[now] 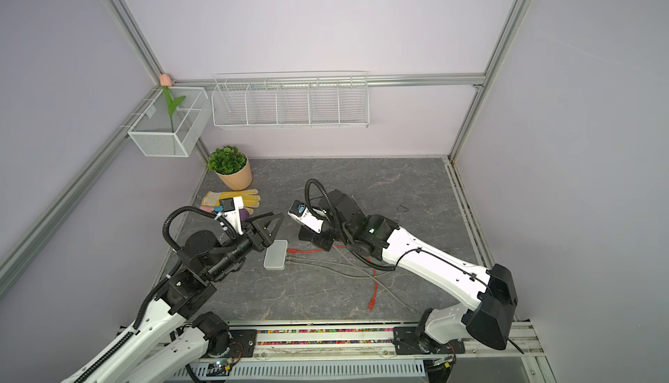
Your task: Insert the plug into the switch port
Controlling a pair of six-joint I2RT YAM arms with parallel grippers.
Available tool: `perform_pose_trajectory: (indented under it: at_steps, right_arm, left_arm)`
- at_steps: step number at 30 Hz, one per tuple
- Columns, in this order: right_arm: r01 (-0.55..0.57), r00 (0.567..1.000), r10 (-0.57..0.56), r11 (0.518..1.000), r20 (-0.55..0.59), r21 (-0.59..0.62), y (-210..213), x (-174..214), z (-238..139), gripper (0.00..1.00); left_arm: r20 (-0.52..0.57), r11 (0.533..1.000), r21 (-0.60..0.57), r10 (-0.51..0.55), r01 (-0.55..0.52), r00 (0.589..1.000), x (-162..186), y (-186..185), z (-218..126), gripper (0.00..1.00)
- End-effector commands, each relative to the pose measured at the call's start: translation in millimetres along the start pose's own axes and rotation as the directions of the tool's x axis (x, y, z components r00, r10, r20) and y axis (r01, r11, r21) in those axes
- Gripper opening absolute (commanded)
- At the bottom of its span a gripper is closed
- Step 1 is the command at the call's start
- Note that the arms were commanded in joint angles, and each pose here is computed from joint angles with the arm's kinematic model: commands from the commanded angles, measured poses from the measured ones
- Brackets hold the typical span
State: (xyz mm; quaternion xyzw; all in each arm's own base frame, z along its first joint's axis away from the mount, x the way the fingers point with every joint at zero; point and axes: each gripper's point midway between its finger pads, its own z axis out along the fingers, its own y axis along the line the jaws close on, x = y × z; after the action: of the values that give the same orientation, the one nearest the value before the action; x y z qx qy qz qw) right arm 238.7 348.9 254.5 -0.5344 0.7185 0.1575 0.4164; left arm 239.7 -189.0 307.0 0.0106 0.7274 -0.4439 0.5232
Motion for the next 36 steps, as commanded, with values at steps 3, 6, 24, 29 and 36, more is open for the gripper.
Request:
perform_pose_trajectory:
  at_steps: [3,6,24,29,36]
  right_arm:
    - [0.016,0.978,-0.025,0.999,-0.208,-0.048,-12.5,39.9,10.0,0.07]
    - [-0.007,0.942,-0.022,0.996,-0.334,-0.086,-16.3,64.4,16.4,0.07]
    - [-0.181,0.739,0.045,0.974,-0.673,-0.134,-46.7,167.0,81.6,0.09]
    - [-0.234,0.739,0.045,0.953,-0.672,-0.194,-34.2,176.0,98.4,0.11]
    - [-0.291,0.739,0.061,0.927,-0.671,-0.237,-23.5,180.4,113.3,0.11]
  left_arm:
    - [-0.081,0.983,-0.181,-0.042,0.027,0.996,13.9,50.7,9.6,0.62]
    - [-0.137,0.974,-0.226,-0.043,0.011,0.990,29.3,67.1,22.2,0.62]
    - [-0.314,0.953,-0.301,-0.072,-0.027,0.947,81.8,115.3,75.1,0.63]
    - [-0.341,0.941,-0.338,-0.103,-0.019,0.934,96.0,131.8,86.9,0.62]
    - [-0.375,0.929,-0.370,-0.147,-0.003,0.915,115.3,150.2,102.3,0.60]
